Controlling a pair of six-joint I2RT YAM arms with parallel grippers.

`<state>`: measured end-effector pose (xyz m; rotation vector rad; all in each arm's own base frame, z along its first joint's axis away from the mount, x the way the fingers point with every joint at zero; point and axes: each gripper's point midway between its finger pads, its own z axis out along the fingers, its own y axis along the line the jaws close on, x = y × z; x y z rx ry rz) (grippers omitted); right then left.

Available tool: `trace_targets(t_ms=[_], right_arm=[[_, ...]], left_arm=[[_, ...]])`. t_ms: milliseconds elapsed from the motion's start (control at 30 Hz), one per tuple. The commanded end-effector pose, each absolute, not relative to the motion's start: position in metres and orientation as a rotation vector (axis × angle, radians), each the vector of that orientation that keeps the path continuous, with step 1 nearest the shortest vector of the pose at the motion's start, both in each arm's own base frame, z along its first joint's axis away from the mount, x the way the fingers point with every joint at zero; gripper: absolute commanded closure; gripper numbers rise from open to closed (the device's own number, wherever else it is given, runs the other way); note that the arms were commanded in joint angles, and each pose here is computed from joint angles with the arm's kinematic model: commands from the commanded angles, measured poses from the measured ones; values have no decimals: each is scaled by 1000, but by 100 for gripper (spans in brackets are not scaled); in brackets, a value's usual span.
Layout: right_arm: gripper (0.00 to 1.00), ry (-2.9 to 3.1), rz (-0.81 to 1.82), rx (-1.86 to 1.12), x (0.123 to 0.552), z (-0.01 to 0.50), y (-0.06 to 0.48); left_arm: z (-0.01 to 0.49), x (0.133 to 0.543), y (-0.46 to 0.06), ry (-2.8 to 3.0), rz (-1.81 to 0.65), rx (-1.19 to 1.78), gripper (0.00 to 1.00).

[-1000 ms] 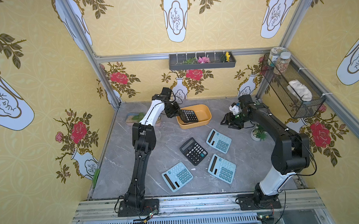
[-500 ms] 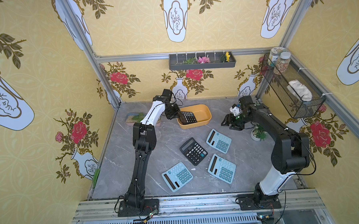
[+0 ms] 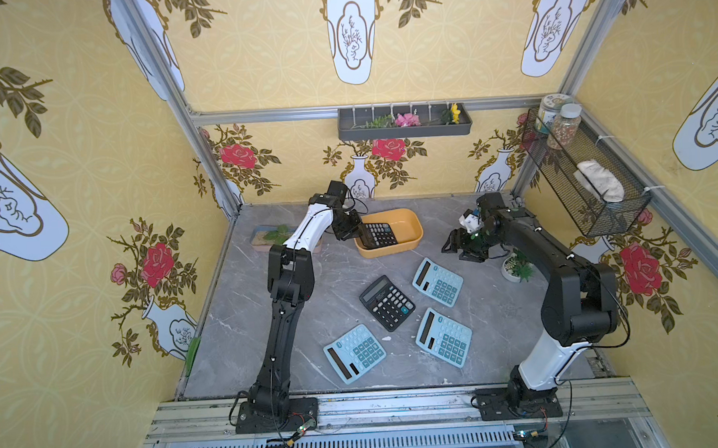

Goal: Put the calculator in the storage box
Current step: Place the calculator in the storage box.

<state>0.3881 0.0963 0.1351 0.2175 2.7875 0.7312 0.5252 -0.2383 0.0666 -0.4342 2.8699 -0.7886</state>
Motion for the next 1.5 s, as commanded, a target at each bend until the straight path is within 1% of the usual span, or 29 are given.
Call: trace_targets(t_ms=[0, 100, 167, 267, 400, 533, 600, 667, 733, 800, 833, 900, 1000, 1133, 1333, 1467], right_arm=[[30, 2780, 716, 209, 391, 136, 93], [29, 2778, 715, 211, 390, 137, 92], [29, 2774, 713, 214, 390, 139, 91], [28, 2766, 708, 210, 391, 145, 89], [27, 2750, 704, 205, 393, 154, 88], [26, 2747, 704, 206, 392, 157, 89], [26, 2749, 711, 209, 391, 157, 89], [26, 2746, 717, 213, 390, 158, 90], [26, 2743, 721, 213, 387, 161, 90], [26, 2736, 727, 214, 385, 165, 90], [26, 2736, 728, 216, 384, 165, 89], [26, 2736, 732, 220, 382, 167, 88], [26, 2735, 732, 224, 376, 169, 86], [25, 2744, 733, 236, 368, 167, 83], [25, 2739, 729, 266, 357, 167, 75], [25, 2731, 730, 294, 353, 166, 69]], left_arm=[[54, 520, -238, 2904, -761, -444, 76], [56, 519, -239, 2901, -754, -439, 68], [62, 521, -238, 2890, -745, -437, 64], [86, 525, -235, 2844, -729, -409, 57], [136, 526, -230, 2763, -721, -349, 52], [178, 512, -228, 2711, -735, -300, 48], [189, 497, -230, 2717, -752, -273, 48], [194, 477, -238, 2743, -776, -228, 51], [190, 450, -250, 2795, -795, -164, 57], [184, 426, -260, 2846, -822, -121, 60], [179, 404, -279, 2884, -835, -45, 60], [168, 380, -291, 2936, -834, 6, 61], [153, 358, -310, 2972, -868, 42, 60], [142, 352, -340, 2959, -945, 79, 58], [122, 358, -378, 2972, -998, 135, 57], [105, 363, -392, 2989, -1006, 147, 57]])
